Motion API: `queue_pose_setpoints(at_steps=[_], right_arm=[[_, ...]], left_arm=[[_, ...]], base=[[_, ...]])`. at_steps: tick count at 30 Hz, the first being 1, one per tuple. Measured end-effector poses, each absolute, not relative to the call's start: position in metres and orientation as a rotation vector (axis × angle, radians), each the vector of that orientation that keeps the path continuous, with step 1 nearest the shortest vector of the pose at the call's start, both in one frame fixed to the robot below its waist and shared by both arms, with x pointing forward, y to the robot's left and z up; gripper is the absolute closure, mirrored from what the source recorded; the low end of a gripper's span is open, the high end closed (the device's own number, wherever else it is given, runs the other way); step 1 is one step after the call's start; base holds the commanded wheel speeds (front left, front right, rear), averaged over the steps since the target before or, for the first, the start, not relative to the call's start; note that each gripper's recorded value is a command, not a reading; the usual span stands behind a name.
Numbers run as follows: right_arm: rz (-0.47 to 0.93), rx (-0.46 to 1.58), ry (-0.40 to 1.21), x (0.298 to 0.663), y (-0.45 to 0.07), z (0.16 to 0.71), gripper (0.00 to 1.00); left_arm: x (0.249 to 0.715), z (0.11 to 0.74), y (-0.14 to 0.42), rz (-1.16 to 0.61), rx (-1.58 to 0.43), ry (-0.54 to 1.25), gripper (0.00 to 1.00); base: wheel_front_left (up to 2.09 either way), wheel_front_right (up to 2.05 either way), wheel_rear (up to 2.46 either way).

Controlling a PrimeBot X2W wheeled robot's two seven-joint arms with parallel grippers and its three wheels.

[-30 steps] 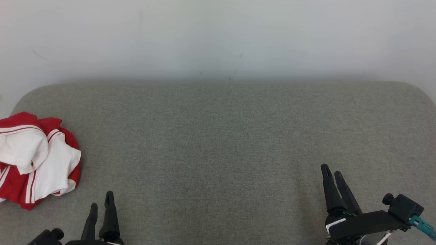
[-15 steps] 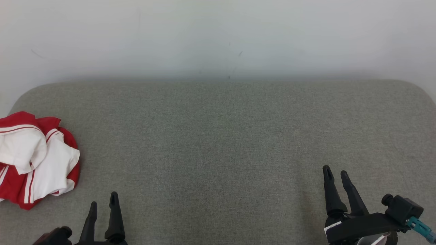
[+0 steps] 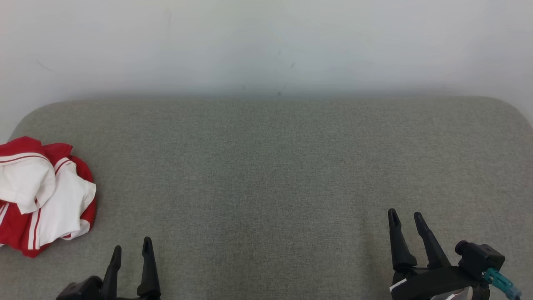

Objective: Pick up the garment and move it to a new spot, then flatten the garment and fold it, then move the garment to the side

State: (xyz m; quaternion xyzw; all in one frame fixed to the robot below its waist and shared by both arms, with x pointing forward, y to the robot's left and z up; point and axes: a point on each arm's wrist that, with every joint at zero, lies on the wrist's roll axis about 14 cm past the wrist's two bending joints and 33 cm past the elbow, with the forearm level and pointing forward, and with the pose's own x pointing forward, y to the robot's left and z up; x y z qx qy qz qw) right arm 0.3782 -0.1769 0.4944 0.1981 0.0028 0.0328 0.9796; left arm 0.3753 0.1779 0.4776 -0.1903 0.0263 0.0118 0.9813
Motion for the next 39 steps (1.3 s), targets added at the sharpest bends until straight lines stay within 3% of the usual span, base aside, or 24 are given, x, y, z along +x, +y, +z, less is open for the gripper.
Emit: queue_pose_setpoints(at_steps=[39], right_arm=[[0.119, 0.102, -0.050, 0.370, -0.170, 0.501, 0.00]], left_arm=[[0.375, 0.481, 0.154, -0.079, -0.032, 0.006, 0.00]], base=[[0.00, 0.00, 0.00]])
